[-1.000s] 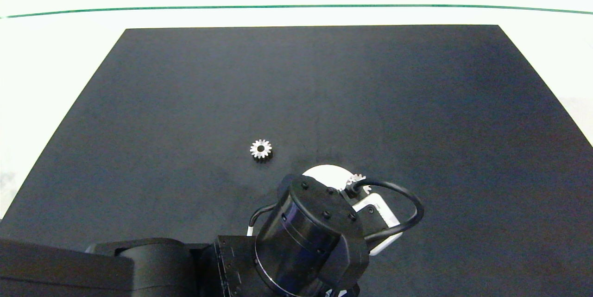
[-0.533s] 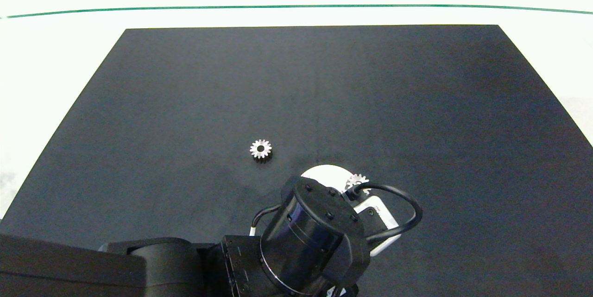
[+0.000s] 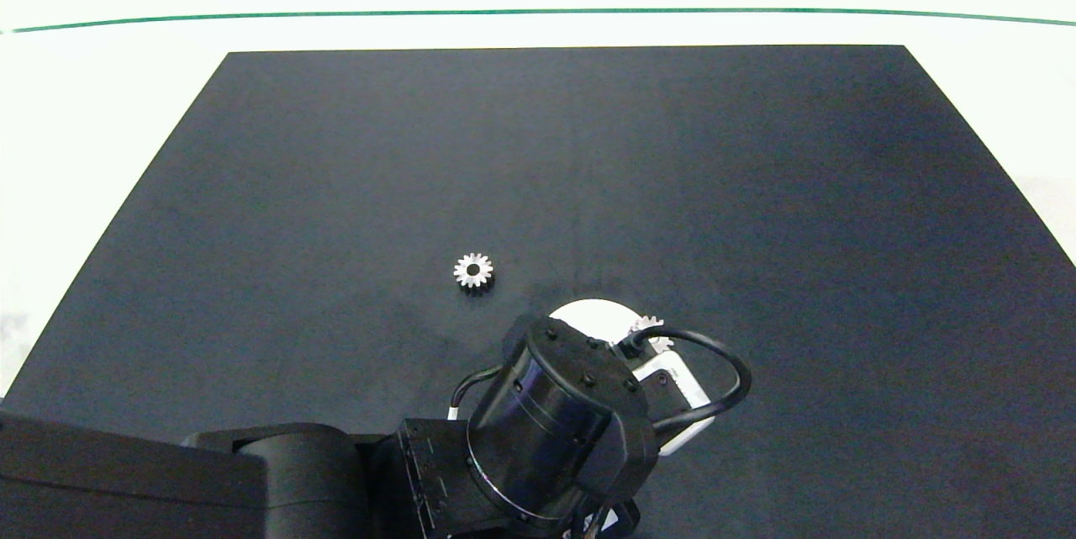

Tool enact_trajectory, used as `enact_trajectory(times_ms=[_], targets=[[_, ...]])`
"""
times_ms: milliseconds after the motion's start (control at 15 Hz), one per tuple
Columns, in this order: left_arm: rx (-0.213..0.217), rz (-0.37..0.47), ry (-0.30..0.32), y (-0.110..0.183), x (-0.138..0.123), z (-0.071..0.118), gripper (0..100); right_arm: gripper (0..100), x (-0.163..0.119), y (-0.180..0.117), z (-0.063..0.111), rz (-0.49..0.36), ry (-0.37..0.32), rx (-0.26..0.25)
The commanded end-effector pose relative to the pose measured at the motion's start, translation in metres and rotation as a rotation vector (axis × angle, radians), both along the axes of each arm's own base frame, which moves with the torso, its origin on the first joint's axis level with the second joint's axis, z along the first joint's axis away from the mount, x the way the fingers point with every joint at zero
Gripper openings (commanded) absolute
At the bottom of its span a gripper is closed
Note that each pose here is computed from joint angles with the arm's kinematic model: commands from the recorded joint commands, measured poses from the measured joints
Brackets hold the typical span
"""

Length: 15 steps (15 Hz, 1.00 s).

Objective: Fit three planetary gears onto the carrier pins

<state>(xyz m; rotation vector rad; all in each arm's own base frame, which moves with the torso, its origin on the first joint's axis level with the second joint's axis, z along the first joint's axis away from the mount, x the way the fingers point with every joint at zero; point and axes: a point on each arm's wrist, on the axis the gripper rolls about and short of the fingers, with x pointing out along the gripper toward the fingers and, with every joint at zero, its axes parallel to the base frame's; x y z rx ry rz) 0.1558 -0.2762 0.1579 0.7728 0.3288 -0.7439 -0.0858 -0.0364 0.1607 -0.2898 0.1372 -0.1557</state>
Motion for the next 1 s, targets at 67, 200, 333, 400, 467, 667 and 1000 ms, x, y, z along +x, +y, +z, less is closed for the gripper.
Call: enact_trajectory(times_ms=[67, 200, 333, 400, 467, 667, 1000], targets=[[0.004, 0.010, -0.003, 0.0022, 0.0025, -0.0001, 10, 100, -0.0001, -0.0001, -0.0004, -0.002, 0.003, -0.002], [0.004, 0.010, -0.003, 0.0019, 0.0026, -0.0004, 10, 100, 0.0001, -0.0001, -0.0007, -0.002, 0.005, -0.004], [-0.001, 0.008, -0.004, 0.0001, 0.0025, 0.0006, 10, 100, 0.0005, 0.0001, -0.0014, -0.002, 0.008, -0.005], [-0.001, 0.008, -0.004, 0.0001, 0.0025, 0.0006, 10, 100, 0.0005, 0.0001, -0.0014, -0.002, 0.008, -0.005], [0.004, 0.007, -0.003, -0.0007, 0.0029, -0.0006, 10, 100, 0.0005, 0.0001, -0.0014, -0.002, 0.008, -0.004], [0.014, 0.007, 0.002, -0.0007, 0.0029, -0.0034, 10, 100, 0.0005, 0.0001, -0.0014, -0.002, 0.008, -0.004], [0.012, 0.008, 0.001, 0.0002, 0.0030, -0.0028, 100, 100, -0.0003, -0.0006, -0.0024, 0.002, 0.002, -0.002]])
